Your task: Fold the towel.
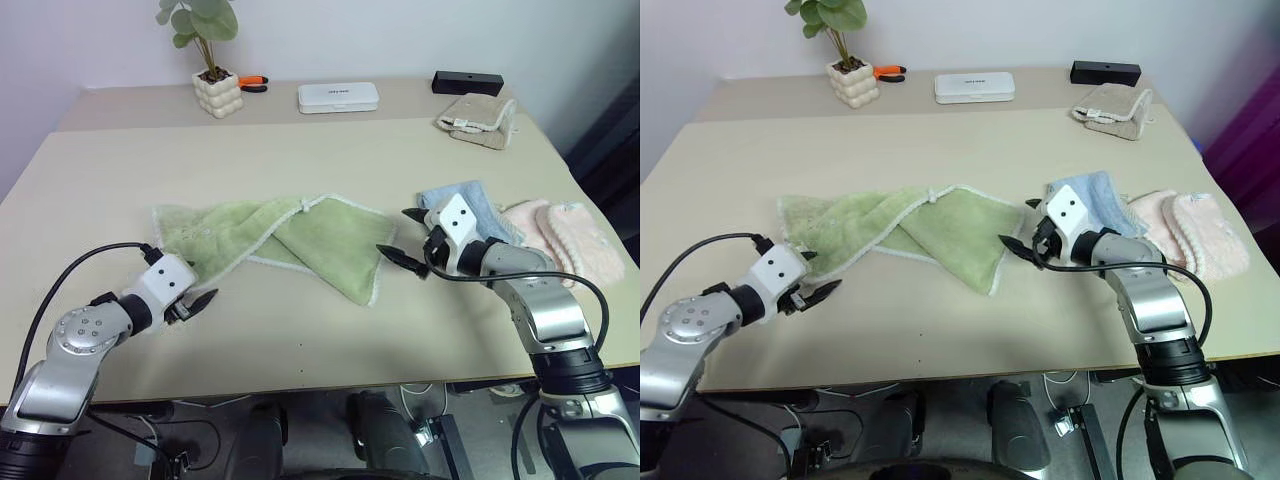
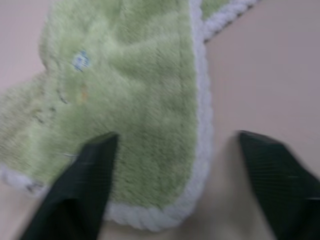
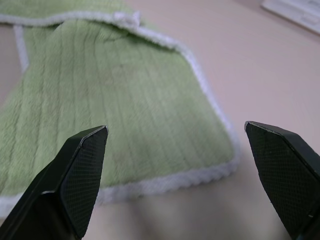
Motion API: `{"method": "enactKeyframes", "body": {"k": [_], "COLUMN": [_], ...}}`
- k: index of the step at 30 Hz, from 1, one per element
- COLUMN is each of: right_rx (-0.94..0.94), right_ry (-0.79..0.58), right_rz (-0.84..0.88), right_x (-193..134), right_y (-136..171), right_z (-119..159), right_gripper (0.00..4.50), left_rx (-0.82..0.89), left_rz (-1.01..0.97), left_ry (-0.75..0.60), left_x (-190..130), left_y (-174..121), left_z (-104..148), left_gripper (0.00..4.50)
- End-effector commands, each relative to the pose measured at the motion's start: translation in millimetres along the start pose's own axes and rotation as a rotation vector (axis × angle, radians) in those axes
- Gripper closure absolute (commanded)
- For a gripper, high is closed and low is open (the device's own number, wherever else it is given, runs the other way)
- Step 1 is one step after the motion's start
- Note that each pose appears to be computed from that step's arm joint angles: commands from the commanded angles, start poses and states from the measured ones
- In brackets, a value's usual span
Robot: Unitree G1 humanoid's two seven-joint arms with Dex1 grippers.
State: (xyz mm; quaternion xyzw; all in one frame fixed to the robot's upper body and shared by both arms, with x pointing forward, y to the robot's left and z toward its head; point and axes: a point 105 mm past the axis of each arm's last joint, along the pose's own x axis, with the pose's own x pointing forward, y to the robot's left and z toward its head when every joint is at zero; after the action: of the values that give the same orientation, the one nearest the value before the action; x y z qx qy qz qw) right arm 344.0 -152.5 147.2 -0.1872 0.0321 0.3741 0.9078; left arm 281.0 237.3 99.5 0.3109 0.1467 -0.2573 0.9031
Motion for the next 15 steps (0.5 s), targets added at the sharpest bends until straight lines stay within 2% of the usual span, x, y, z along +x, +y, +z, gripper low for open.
{"method": "enactKeyframes", "body": {"k": [1, 3, 4, 9, 15], "right_rx": [-0.026, -0.035, -0.039, -0.053, -0.125], "right_ry": [-0.056, -0.057, -0.058, -0.061, 0.029], "right_rz": [-0.014, -0.005, 0.0, 0.02, 0.025], "right_x": [-2, -2, -2, 5, 22], "right_y": [-4, -4, -4, -7, -15], "right_z": [17, 19, 20, 25, 11], "right_gripper": [0.0, 0.0, 0.0, 0.0, 0.0], "left_rx": [-0.017, -0.012, -0.01, 0.017, 0.002], "left_rz": [0.066, 0.079, 0.09, 0.161, 0.217], "left_ry": [0.027, 0.037, 0.042, 0.047, -0.04], "left_x": [-9, -12, -13, -19, -26], "left_y": [15, 17, 19, 32, 40], "left_z": [-7, -9, -9, -7, 8], "left_gripper": [2.83, 3.76, 4.37, 4.44, 4.44]}}
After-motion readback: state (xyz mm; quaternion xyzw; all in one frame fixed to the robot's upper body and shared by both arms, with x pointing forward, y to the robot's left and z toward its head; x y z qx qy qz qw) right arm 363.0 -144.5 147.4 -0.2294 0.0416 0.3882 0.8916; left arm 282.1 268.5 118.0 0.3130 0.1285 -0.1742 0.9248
